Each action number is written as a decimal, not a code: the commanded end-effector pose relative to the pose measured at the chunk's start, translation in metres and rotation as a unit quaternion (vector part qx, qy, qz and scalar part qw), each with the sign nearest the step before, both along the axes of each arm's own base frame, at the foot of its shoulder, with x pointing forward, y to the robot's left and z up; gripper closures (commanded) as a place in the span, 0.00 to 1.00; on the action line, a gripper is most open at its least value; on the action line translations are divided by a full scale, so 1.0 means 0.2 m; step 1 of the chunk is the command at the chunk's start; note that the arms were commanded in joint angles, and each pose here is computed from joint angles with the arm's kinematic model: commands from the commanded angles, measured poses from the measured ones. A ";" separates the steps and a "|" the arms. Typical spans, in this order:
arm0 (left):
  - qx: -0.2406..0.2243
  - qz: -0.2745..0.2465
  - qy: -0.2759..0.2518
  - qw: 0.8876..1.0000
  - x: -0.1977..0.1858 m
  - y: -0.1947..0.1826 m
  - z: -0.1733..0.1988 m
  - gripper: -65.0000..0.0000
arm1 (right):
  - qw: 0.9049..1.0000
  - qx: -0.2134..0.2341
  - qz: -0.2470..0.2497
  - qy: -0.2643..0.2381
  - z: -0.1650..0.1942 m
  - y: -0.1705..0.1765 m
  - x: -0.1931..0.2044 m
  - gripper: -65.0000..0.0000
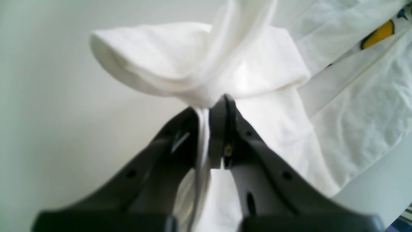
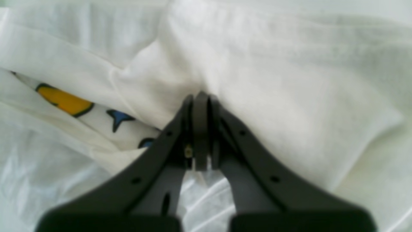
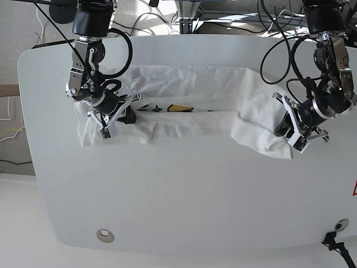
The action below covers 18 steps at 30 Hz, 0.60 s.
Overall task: Fold the T-shirt properly
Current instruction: 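Fold the grasped side inward toward the right gripper with the left gripper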
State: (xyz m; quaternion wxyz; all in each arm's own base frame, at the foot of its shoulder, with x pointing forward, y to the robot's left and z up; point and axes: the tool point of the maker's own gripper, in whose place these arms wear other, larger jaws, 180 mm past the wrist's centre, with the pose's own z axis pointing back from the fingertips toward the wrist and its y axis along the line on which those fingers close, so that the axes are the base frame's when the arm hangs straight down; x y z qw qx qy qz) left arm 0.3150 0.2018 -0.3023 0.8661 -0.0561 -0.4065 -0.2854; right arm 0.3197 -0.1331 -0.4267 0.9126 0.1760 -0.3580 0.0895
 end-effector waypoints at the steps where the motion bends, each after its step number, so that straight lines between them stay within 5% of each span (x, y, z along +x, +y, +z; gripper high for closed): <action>1: 0.005 0.004 -0.028 1.000 0.04 0.05 0.09 1.00 | 0.999 -0.026 0.003 0.021 -0.03 -0.04 -0.03 1.00; 6: 0.012 -0.011 -0.039 0.999 0.04 0.01 0.13 1.00 | 0.999 -0.026 0.004 0.021 -0.03 -0.04 -0.03 1.00; 18: -0.067 -0.095 -0.014 0.993 0.01 -0.55 0.06 1.00 | 0.999 -0.025 0.004 0.023 -0.04 -0.04 -0.03 1.00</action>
